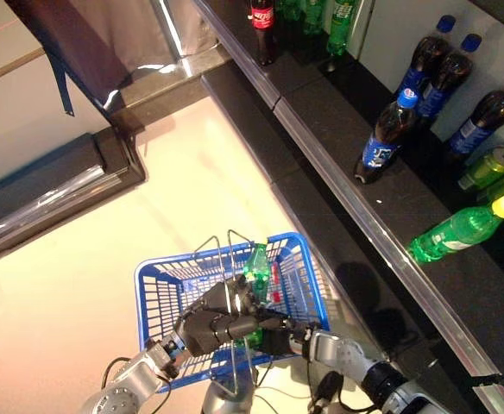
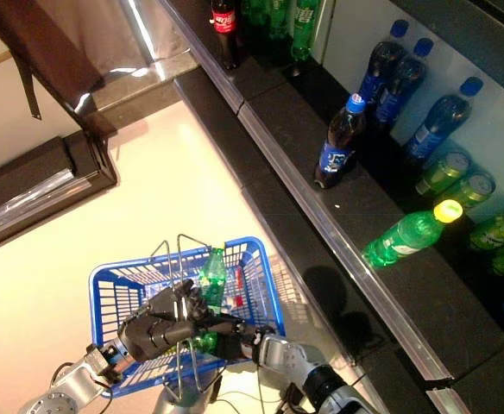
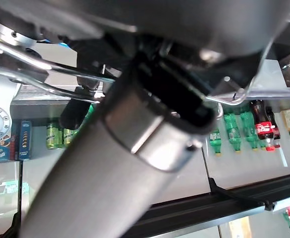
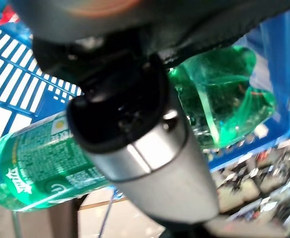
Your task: Pick up the drink and place into the basket.
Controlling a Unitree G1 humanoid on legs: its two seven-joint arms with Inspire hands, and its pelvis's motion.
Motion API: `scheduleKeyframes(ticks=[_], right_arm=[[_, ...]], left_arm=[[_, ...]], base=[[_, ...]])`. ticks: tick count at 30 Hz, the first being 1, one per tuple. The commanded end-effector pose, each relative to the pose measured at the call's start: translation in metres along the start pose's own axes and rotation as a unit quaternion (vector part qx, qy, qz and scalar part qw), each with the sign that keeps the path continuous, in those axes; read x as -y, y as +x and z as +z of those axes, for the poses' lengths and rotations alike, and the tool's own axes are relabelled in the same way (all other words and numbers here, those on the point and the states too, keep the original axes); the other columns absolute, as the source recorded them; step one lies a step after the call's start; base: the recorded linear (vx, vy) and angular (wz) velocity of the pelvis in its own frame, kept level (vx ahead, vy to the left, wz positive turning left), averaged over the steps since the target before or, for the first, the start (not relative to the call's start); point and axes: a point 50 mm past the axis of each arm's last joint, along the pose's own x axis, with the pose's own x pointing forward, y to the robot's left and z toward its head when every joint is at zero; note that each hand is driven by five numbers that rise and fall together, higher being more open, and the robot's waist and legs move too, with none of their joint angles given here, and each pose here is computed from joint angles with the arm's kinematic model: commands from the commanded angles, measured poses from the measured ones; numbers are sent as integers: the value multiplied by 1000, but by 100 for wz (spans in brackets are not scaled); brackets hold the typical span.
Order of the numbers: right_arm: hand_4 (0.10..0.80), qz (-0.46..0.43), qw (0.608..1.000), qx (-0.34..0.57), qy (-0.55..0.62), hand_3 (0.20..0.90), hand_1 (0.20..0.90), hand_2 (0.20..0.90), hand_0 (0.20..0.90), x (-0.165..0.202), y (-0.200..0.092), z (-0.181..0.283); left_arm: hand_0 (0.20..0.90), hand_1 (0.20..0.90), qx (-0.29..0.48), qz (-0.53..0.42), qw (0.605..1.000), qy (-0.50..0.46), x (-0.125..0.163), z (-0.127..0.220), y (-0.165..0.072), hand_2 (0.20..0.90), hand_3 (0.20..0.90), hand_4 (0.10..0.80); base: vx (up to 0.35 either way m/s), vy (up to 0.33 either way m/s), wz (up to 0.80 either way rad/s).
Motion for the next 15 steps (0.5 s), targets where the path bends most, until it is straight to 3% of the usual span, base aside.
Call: scheduleKeyframes(ticks=[1, 10, 12, 13, 14, 15], right_arm=[[100, 51, 990, -38, 123, 200, 300, 300, 300, -39, 32, -13], [100, 19, 985, -41, 168, 200, 300, 300, 300, -51, 42, 1], [281, 0, 982, -38, 187, 381, 455, 455, 455, -54, 46, 6], [421, -4, 981, -41, 189, 521, 575, 575, 575, -54, 47, 6], [641, -5, 981, -43, 189, 741, 764, 764, 764, -55, 47, 7], [800, -11, 980, -48, 192, 900, 900, 900, 900, -58, 49, 7]], left_arm=[[300, 300, 137, -415, 895, 93, 119, 64, 46, 300, 200, 100], [300, 300, 132, -420, 893, 92, 123, 66, 51, 300, 200, 100], [300, 300, 130, -421, 893, 93, 127, 67, 53, 300, 200, 100], [300, 300, 130, -420, 893, 93, 127, 67, 54, 300, 200, 100], [300, 300, 129, -420, 893, 94, 128, 67, 55, 300, 200, 100], [300, 300, 129, -421, 893, 94, 129, 67, 56, 300, 200, 100]], base=[[0, 0, 0], [1, -2, 1], [10, -24, 10], [7, -11, 7], [13, -21, 6], [16, -21, 4]])
